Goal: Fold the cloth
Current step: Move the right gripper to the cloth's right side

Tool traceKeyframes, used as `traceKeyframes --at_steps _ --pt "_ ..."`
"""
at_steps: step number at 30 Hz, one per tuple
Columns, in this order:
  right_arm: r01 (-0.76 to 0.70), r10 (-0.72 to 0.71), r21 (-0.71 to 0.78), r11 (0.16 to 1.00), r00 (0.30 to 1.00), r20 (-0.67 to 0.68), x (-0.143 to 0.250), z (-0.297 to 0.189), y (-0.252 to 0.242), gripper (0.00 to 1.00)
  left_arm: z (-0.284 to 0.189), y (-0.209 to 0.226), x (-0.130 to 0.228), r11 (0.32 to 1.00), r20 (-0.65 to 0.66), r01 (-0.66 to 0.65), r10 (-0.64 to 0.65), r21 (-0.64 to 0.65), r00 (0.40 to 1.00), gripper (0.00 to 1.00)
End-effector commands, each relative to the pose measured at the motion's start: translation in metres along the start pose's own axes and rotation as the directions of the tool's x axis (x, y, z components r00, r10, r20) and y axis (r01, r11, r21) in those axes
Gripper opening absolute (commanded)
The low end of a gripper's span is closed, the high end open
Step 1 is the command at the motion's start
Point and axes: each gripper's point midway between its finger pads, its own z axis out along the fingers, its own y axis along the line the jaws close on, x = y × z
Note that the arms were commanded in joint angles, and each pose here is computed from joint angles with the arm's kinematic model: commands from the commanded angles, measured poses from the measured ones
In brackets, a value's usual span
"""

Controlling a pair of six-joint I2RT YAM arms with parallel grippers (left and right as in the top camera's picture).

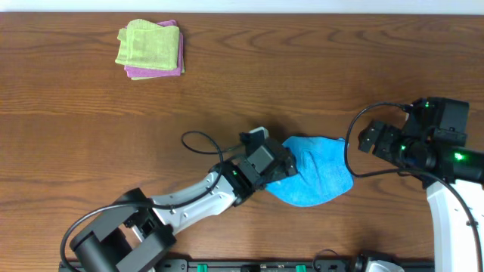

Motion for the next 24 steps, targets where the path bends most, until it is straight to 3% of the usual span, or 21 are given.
traceKeyframes --at_steps 1,7,16,24 --pt "0.001 0.001 0.048 0.999 0.999 -0.033 0.008 0.009 -0.012 0.99 0.002 0.008 -0.012 0.999 0.037 0.041 -0.04 -0.024 0.999 0.96" --pt "-0.001 0.003 0.04 0.999 0.999 -0.05 0.023 0.037 -0.018 0.99 0.001 0.011 -0.022 0.996 0.059 0.085 -0.083 -0.022 0.995 0.95" --pt "-0.023 0.021 -0.259 0.966 1.0 -0.01 0.032 0.081 0.021 0.99 0.0 0.003 -0.037 0.993 0.127 0.114 -0.115 0.016 0.985 0.93" --pt "-0.095 0.038 -0.353 0.931 0.985 -0.166 0.066 0.101 0.031 0.99 0.0 0.004 -0.043 0.991 0.158 0.13 -0.131 0.013 0.979 0.78"
